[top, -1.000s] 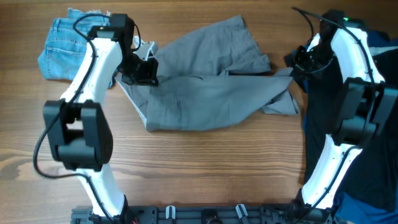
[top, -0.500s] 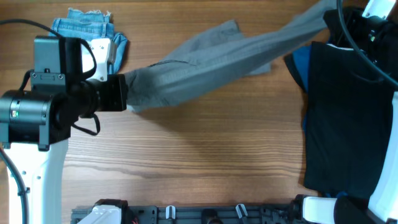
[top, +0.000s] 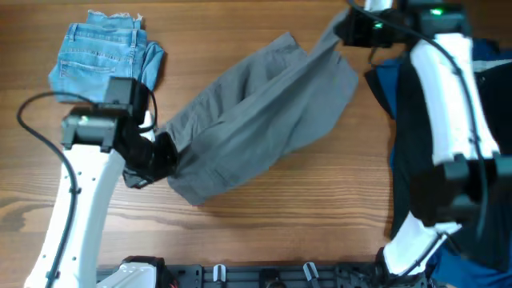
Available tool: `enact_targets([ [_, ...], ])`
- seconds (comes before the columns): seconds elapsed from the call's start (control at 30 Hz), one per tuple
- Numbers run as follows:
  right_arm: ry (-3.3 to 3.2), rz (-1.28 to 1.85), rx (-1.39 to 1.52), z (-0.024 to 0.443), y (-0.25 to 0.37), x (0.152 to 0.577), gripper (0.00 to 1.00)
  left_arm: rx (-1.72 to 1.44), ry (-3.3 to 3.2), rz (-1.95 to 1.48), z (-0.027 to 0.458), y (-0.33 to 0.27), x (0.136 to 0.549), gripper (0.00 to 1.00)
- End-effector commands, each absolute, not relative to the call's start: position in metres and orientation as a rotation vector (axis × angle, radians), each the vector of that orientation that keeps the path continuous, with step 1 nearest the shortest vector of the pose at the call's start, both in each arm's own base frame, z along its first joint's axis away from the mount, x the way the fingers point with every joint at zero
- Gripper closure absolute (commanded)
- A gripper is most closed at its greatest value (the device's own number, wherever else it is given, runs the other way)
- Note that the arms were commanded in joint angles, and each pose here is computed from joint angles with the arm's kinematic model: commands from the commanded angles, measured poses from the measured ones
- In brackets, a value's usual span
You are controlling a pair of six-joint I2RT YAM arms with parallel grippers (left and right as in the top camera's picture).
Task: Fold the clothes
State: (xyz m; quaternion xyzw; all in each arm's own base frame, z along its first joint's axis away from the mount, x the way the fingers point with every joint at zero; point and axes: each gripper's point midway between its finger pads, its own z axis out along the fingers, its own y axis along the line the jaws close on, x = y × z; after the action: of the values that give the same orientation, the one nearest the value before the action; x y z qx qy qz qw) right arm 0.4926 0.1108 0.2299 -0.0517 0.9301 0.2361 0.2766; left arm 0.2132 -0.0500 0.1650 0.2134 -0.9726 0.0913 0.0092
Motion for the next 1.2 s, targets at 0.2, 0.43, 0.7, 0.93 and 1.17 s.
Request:
enact_targets([
  [0.2,2.494,0.591,-0.239,0.14,0.16,0.548,0.9,1.218,-3.24,-0.136,0.102,0.015,0.273,0.96],
  [0.43,2.419,0.542,-0.229,0.142,0.17,0.567,0.0,1.257,-3.276,-0.399,0.093,0.04,0.292,0.25],
  [0.7,2.88,0.476,0.26,0.092,0.013,0.484,0.01,1.041,-3.175,-0.044,0.049,-0.004,0.279,0.0],
  [0.93,2.921,0.748,0.1,0.044,0.06,0.455,0.32,0.845,-3.188,0.15,-0.023,-0.028,0.301,0.25],
  [1.17,3.223,0.248,0.581,0.0,0.02,0.382,0.96,0.923,-3.34,0.08,-0.016,0.027,0.338,0.79],
])
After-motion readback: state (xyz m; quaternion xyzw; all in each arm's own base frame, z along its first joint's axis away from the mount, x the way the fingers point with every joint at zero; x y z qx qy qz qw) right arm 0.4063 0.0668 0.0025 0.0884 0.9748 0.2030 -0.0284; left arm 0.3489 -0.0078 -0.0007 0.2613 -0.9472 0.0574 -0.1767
